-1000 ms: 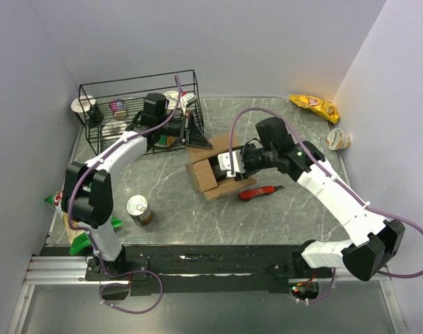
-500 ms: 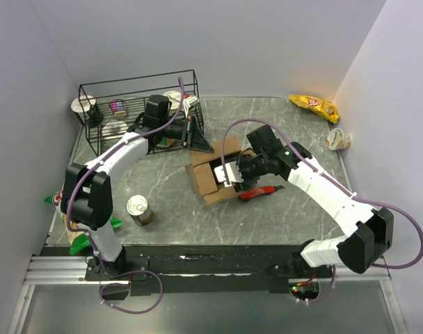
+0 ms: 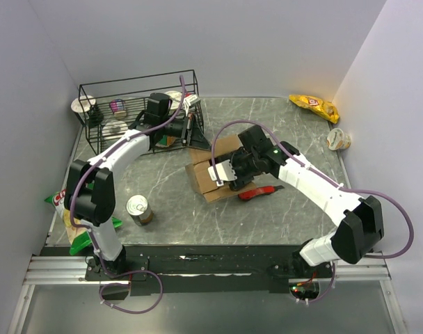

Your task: Unpack the express box

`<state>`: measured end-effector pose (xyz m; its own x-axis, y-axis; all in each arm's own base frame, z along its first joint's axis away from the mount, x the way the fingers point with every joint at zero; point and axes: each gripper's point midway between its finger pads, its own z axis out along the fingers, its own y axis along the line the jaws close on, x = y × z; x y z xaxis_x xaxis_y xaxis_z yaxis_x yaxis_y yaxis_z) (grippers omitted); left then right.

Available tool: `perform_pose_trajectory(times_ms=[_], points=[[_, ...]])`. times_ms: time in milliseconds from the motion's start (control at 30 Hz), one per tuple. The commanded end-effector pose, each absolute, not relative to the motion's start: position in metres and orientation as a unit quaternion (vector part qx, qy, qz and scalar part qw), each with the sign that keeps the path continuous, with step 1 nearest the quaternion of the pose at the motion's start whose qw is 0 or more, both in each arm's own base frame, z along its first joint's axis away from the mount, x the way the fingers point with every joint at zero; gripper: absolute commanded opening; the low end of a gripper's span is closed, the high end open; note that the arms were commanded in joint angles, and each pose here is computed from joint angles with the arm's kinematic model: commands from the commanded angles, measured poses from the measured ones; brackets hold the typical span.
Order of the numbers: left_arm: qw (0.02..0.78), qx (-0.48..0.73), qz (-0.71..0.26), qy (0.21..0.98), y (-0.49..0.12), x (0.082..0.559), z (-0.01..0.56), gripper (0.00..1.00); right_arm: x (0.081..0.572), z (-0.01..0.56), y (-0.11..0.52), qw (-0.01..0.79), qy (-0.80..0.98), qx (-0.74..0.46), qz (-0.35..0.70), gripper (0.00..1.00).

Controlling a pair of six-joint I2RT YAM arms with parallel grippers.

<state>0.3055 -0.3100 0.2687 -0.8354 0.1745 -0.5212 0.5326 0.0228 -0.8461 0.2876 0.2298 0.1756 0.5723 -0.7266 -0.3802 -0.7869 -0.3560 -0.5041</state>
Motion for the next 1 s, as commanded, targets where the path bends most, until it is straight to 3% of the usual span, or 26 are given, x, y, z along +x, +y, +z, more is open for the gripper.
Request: perform_pose_trajectory(times_ms=[0,233,400,533,733,833,967], points=[[0.128,0.291,-0.671,0.669,-0.308,0.299,0.287,0.01,0.299,0.162,0.229,0.314,0.439,-0.842,0.017,0.68],[0.118,0.304,-0.678,0.659,-0.307,0.301,0.290,0.01,0.312,0.133,0.219,0.258,0.449,-0.855,-0.012,0.67],[0.113,0.301,-0.679,0.660,-0.303,0.304,0.286,0.01,0.336,0.119,0.220,0.268,0.424,-0.862,-0.077,0.57],[0.111,0.298,-0.679,0.662,-0.302,0.305,0.285,0.01,0.345,0.142,0.227,0.331,0.392,-0.850,-0.121,0.42],[0.116,0.280,-0.671,0.677,-0.305,0.314,0.280,0.01,0.325,0.188,0.237,0.377,0.424,-0.821,-0.062,0.14],[0.127,0.273,-0.663,0.685,-0.307,0.320,0.276,0.01,0.316,0.213,0.239,0.406,0.440,-0.800,-0.039,0.05],[0.130,0.263,-0.659,0.693,-0.308,0.325,0.274,0.01,0.298,0.236,0.236,0.418,0.477,-0.773,0.006,0.00]])
